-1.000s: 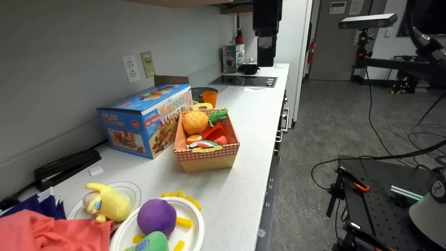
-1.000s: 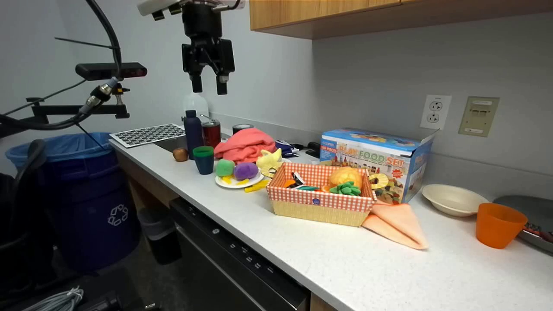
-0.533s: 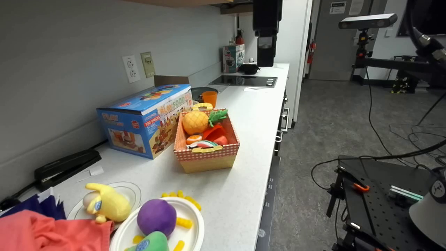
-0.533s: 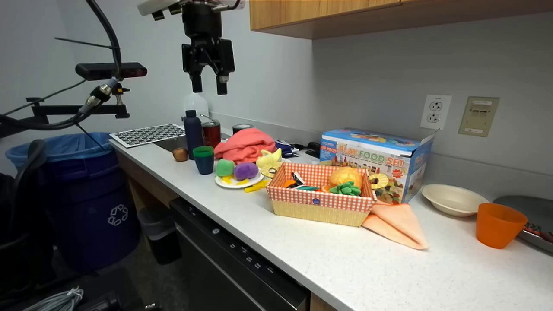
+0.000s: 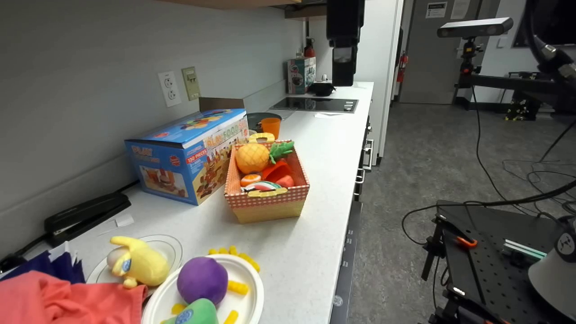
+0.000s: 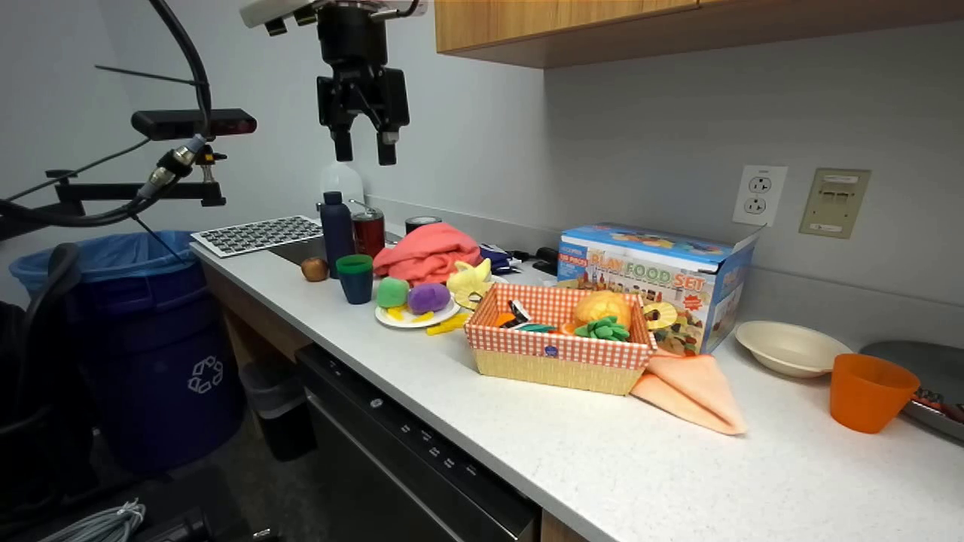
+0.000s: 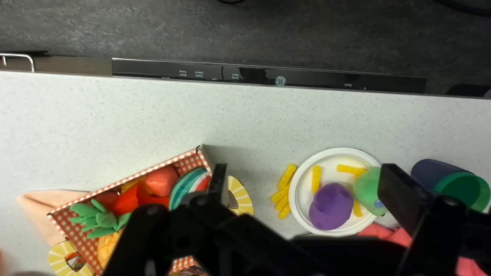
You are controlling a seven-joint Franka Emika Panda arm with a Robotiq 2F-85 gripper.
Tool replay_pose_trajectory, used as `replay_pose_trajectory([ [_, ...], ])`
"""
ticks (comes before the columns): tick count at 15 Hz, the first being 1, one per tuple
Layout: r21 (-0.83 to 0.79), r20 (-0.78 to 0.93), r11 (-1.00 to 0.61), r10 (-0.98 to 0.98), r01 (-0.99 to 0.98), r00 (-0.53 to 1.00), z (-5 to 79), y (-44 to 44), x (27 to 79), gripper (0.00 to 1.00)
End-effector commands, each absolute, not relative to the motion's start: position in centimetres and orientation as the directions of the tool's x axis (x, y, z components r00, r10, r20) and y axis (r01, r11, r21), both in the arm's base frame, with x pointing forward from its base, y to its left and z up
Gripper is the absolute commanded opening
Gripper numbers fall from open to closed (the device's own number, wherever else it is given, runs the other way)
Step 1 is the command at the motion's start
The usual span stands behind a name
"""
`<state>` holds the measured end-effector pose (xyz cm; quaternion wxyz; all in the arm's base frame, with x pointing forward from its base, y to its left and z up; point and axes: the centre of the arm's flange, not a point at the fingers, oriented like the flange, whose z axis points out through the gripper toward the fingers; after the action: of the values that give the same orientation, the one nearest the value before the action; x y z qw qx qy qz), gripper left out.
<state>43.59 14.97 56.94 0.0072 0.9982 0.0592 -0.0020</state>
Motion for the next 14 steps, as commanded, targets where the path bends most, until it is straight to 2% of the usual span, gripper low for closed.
replay_pose_trajectory([
  [1,0.014,-0.005,-0.993,0.118,0.118,0.993,56.9,15.0,43.6,1.00],
  [6,0.017,-0.003,-0.993,0.113,0.113,0.994,57.0,14.9,43.8,1.00],
  [14,0.101,0.072,-0.994,-0.032,-0.039,0.997,61.2,14.5,41.2,1.00],
])
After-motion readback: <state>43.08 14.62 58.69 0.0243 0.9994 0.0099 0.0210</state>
